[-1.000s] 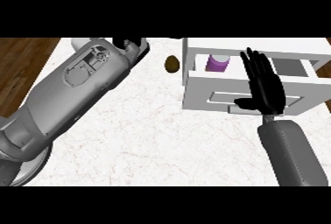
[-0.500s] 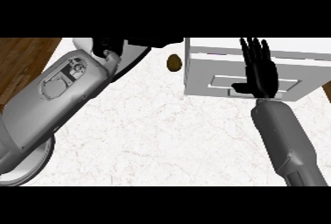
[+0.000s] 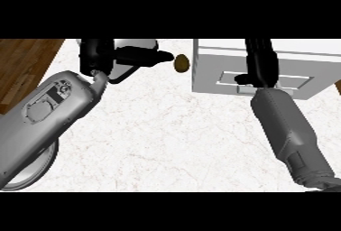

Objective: Pick up the can, place it into the drawer and close the drawer

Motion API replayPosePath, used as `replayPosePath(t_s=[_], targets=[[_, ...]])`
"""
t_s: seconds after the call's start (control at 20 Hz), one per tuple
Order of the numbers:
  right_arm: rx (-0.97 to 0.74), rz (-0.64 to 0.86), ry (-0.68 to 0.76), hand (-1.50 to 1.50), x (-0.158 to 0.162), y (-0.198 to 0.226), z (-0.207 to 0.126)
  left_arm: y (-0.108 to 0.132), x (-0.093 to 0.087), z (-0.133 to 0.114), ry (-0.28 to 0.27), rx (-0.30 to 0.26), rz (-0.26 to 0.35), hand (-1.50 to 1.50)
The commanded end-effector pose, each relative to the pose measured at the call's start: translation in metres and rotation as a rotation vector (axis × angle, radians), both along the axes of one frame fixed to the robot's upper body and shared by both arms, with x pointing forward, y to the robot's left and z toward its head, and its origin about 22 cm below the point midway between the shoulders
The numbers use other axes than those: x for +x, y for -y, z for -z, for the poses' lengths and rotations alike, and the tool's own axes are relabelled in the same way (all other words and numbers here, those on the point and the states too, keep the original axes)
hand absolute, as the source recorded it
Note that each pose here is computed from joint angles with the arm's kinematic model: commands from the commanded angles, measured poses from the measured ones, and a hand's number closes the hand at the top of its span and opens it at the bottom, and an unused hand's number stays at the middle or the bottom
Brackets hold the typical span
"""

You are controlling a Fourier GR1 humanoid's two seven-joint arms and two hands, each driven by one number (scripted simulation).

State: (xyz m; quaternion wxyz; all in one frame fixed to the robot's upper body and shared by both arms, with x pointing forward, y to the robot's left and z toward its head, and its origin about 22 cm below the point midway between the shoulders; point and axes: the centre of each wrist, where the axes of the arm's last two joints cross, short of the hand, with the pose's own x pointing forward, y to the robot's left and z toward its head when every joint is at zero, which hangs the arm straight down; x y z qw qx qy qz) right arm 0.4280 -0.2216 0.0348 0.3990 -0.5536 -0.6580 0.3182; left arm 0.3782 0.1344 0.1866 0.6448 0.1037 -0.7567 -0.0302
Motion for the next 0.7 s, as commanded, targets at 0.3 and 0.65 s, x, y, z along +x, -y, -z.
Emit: replayPosePath(t_s=[0.3, 0.65], targets=[[0.013, -0.020, 0.029, -1.50, 0.027, -0.011, -0.043, -0.023, -0.005, 0.006, 0.018, 0.008, -0.008, -1.50], [0.057, -0.060, -0.008, -1.50, 0.038, -0.022, -0.067, -0.014, -0.024, 0.027, -0.001, 0.029, 0.015, -1.50]])
